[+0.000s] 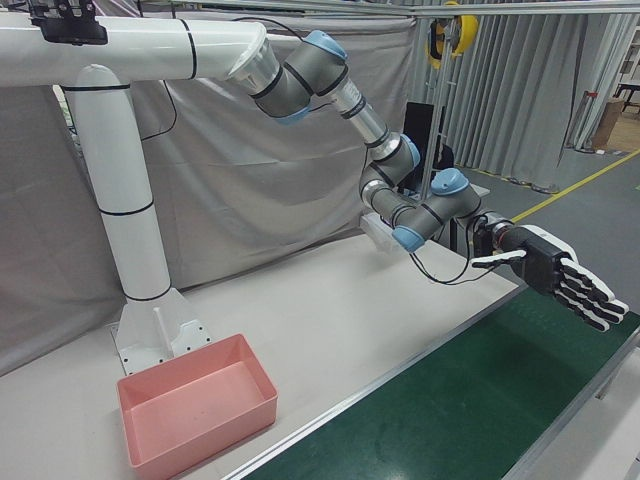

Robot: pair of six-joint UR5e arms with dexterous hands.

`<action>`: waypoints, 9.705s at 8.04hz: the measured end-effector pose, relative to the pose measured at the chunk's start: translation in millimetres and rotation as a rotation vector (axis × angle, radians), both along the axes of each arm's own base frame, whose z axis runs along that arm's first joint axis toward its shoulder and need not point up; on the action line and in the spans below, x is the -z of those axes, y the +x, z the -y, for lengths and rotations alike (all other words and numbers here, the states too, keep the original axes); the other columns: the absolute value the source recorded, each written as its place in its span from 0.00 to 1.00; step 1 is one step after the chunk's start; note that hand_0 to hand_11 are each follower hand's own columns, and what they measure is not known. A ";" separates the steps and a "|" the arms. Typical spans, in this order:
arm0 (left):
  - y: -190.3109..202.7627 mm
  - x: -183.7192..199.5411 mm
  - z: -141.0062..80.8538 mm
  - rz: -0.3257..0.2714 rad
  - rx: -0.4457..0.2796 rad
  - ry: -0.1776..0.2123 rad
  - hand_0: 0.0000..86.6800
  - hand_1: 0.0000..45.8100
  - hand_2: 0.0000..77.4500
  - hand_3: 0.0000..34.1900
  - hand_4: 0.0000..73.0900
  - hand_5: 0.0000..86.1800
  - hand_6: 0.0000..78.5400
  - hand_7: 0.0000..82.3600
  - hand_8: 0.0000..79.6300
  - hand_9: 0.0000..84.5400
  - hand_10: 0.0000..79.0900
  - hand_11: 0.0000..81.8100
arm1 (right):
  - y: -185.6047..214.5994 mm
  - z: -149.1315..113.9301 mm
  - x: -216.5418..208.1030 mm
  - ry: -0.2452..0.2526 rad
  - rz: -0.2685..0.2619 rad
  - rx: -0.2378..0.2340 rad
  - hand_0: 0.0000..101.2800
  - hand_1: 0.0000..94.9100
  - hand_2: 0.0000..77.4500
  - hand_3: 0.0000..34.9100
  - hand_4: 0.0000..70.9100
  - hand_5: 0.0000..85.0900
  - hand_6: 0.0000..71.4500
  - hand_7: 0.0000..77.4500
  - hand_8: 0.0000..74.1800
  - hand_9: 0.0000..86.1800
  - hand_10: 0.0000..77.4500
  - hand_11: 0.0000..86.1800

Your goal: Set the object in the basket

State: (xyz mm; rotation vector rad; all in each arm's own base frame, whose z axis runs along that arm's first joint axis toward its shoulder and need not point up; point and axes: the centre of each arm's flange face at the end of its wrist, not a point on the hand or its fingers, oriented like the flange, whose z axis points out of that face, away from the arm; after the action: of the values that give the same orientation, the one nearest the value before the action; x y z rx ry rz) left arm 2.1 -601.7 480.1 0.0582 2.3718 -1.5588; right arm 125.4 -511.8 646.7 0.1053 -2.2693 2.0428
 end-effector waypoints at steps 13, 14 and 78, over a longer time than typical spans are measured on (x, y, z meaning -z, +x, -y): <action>0.0 0.1 0.0 0.000 0.000 0.000 0.72 0.21 0.00 0.01 0.01 0.15 0.01 0.01 0.00 0.01 0.01 0.05 | 0.0 -0.1 -0.1 -0.001 0.000 0.000 0.00 0.00 0.01 0.00 0.00 0.00 0.00 0.01 0.00 0.00 0.00 0.00; 0.0 0.0 0.0 0.000 0.000 0.000 0.72 0.21 0.00 0.01 0.01 0.15 0.01 0.01 0.00 0.01 0.01 0.05 | 0.0 -0.1 -0.1 -0.001 0.000 0.000 0.00 0.00 0.01 0.00 0.00 0.00 0.00 0.01 0.00 0.00 0.00 0.00; 96.1 2.2 -5.2 -0.102 -0.032 -0.042 0.76 0.25 0.00 0.01 0.01 0.17 0.01 0.01 0.00 0.01 0.02 0.06 | 0.0 0.0 0.7 0.001 0.000 0.000 0.00 0.00 0.01 0.00 0.00 0.00 0.00 0.01 0.00 0.00 0.00 0.00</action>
State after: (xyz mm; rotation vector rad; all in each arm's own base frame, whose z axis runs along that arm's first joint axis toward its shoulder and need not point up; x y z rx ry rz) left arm 98.2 -596.5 477.9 -0.0694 2.4026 -1.6324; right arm 125.3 -511.8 646.0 0.1052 -2.2700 2.0421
